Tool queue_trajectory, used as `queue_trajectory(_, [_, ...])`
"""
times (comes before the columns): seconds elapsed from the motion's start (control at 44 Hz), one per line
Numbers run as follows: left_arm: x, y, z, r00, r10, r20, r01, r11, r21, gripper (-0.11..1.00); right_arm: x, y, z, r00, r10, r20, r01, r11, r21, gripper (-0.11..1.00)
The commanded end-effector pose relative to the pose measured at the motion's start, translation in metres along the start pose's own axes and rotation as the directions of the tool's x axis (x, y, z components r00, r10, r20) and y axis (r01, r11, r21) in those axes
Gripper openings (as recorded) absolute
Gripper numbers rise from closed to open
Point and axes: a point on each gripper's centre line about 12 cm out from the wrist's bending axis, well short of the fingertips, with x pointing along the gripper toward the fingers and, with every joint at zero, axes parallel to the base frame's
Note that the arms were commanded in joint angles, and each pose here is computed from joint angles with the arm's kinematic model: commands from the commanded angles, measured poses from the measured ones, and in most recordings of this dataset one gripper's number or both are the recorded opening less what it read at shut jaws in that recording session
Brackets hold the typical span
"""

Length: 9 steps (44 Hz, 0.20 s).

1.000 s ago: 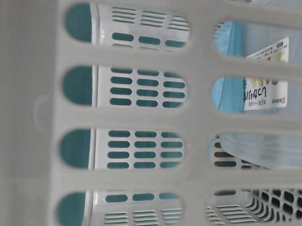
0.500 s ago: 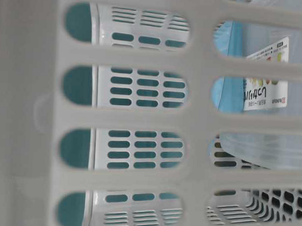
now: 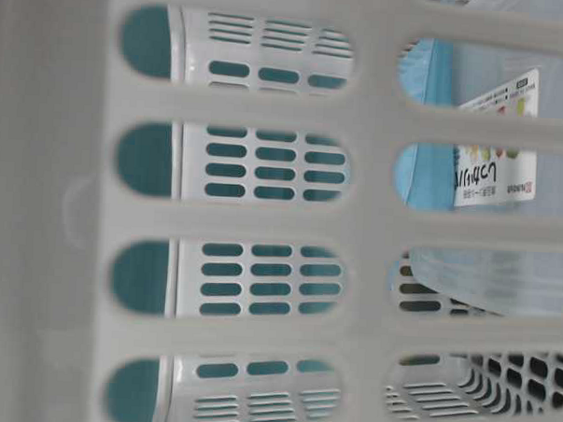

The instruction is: Pick up the hand brush from the shopping basket with the left arm.

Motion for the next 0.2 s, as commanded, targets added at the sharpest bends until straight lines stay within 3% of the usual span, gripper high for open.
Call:
queue_trajectory(0.0, [-0.011,-0.0007,0.0073,0.999,-0.002,0.042,0.002,1.0,0.002,0.24,0.0007,0.0,0.0032,1.0,-0.001,0.009,0.001,1.0,0.003,0.76])
queue_trajectory(0.182, [-0.0058,-0.0021,0.0062,1.0,-0.004,0.029,0.004,1.0,0.009,0.24,0.0007,-0.0003,0.0031,1.0,-0.002,0.008,0.002,1.0,0.005,0.76])
